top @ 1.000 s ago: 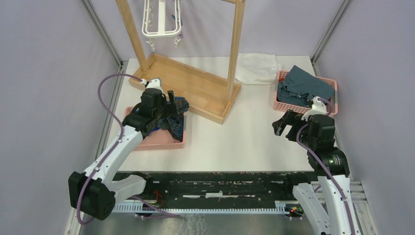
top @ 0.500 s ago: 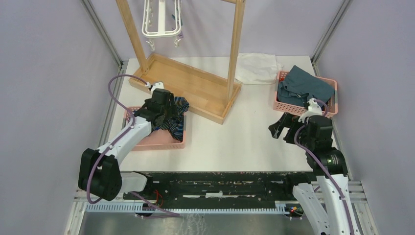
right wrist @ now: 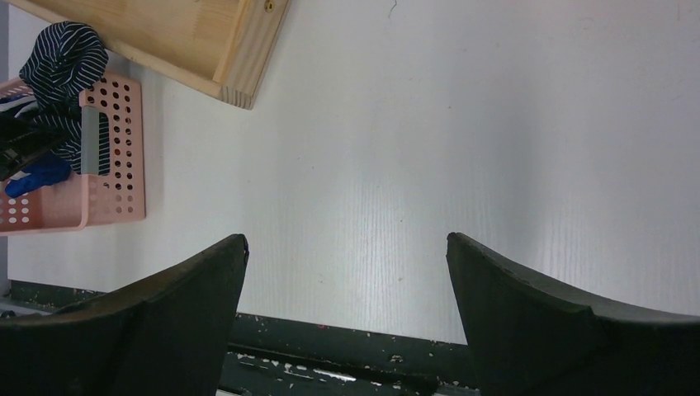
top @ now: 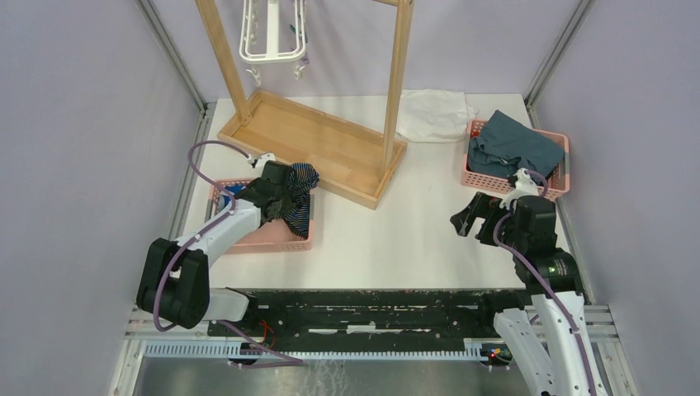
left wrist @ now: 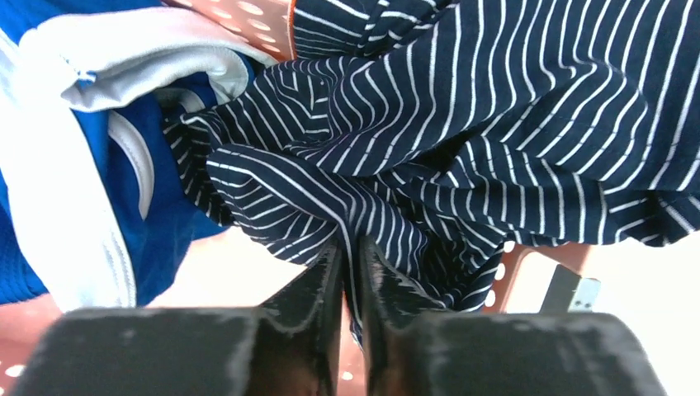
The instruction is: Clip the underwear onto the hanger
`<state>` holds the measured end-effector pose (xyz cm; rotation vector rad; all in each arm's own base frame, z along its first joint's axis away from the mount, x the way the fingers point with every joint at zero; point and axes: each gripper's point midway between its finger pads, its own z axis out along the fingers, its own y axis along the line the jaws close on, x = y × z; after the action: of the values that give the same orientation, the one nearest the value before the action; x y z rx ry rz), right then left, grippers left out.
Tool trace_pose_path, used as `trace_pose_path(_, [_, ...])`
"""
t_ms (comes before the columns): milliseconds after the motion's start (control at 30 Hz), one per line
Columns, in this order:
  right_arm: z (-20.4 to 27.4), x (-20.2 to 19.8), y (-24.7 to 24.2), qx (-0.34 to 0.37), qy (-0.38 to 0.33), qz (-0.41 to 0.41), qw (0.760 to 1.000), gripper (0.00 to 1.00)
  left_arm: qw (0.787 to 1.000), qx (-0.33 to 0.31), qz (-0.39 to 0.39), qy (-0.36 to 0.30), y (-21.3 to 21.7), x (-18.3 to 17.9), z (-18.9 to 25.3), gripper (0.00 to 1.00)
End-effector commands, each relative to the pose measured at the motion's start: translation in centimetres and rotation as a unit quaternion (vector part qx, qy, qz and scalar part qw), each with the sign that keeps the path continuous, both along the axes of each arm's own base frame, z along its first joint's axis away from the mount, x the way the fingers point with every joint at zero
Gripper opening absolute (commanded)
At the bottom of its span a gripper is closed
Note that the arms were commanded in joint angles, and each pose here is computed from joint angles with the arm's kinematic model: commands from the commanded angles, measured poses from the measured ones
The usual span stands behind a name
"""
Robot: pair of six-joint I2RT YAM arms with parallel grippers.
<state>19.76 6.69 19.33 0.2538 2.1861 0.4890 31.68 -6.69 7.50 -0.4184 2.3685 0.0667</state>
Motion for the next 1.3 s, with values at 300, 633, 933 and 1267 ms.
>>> trace_pose_path(300, [2.3, 0.7, -0.6, 0.005, -0.046, -0.025, 0.999, 0.98, 0.981, -0.038, 0.019, -0.187, 1.6, -1.2, 15.7, 0.03])
trace_pose_path(633, [2.8, 1.8, -1.1, 0.013, -0.050, -0.056, 0.997, 0.98, 0.963, -0.082, -0.065, -0.249, 1.2, -7.1, 25.8, 0.03])
trace_pose_path(933, [2.3, 1.4, -0.5, 0.022, -0.052, -0.041, 0.998, 0.97, 0.932, -0.180, -0.154, -0.273, -3.0, -8.8, 31.9, 0.03])
trace_pose_path(1267, [0.7, 1.4, -0.1, 0.028, -0.037, -0.031, 0.998, 0.97, 0.906, -0.236, -0.256, -0.241, -13.3, -9.1, 31.1, 0.03])
